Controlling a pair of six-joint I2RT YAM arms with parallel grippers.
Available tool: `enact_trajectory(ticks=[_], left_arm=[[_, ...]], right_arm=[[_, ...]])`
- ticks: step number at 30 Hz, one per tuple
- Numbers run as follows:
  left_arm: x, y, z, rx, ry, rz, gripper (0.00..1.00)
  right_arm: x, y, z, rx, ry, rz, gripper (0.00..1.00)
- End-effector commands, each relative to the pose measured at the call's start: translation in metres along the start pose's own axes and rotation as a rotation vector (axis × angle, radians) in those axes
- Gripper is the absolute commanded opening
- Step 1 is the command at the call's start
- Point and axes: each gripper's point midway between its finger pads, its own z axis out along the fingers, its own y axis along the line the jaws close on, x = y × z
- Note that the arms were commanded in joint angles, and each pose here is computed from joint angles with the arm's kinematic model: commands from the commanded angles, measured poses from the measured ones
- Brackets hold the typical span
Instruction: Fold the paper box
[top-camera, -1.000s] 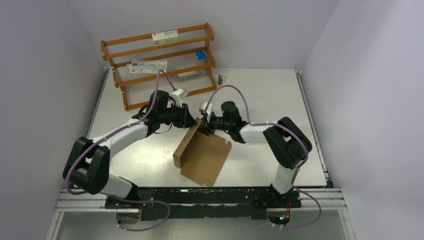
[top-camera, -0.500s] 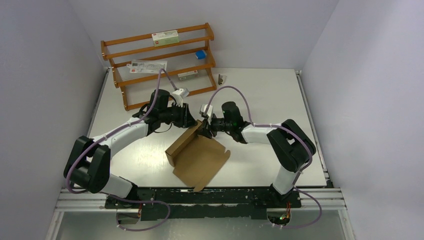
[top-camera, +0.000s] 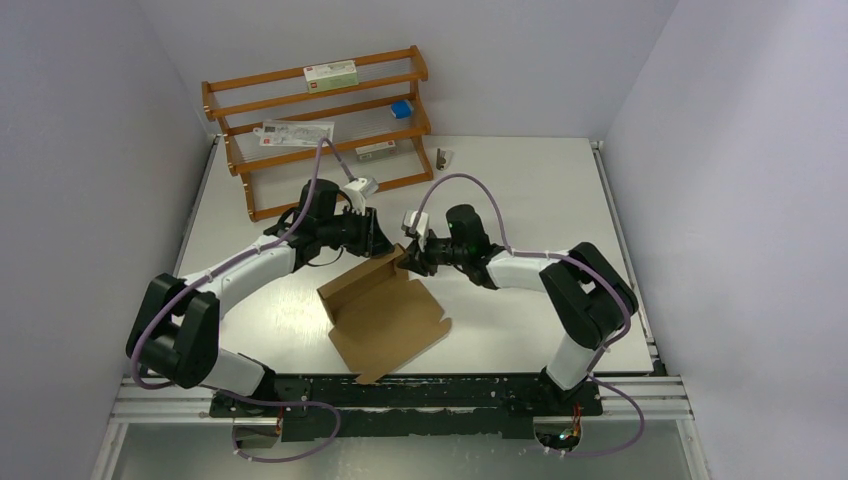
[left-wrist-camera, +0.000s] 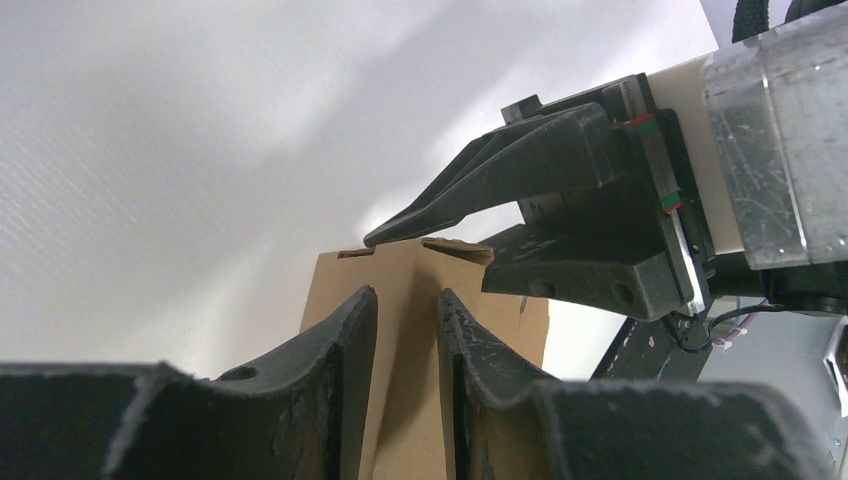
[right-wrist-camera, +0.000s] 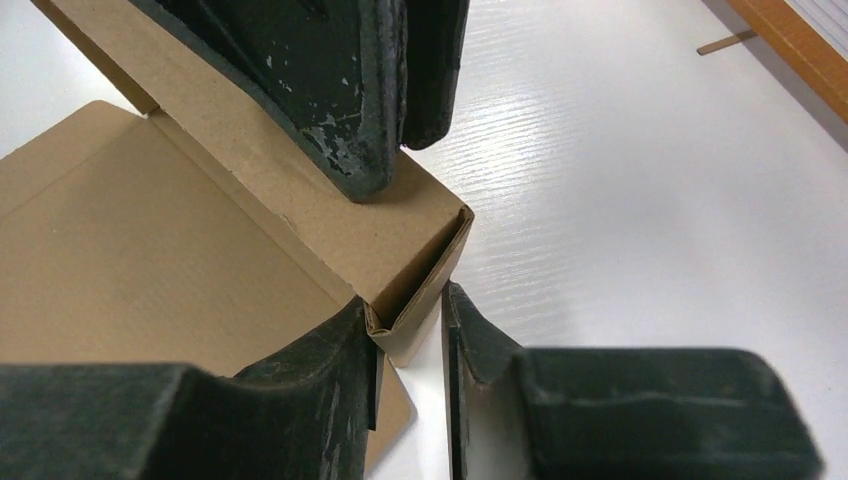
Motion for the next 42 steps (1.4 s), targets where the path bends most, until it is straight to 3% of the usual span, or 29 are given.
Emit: enact_trajectory(ticks=[1, 10, 24, 42], left_arm=[[0.013, 0.016, -0.003, -0.062, 0.026, -0.019, 0.34], [0.021, 0.003, -0.002, 0.010, 0.010, -0.110, 0.39], [0.026, -0.009, -0.002, 0.077, 0.002, -0.204, 0.48], [0.020, -0.033, -0.010, 0.176, -0.014, -0.278, 0.45]], right_arm=[[-0.003, 0.011, -0.003, -0.004, -0.028, 0.033, 0.26], [-0.006, -0.023, 0.001, 0.245, -0.045, 0.028, 0.18], [0.003, -0.054, 0.009, 0.473, 0.003, 0.078, 0.05], [0.009, -0.076, 0.016, 0.634, -0.003, 0.226, 0.02]])
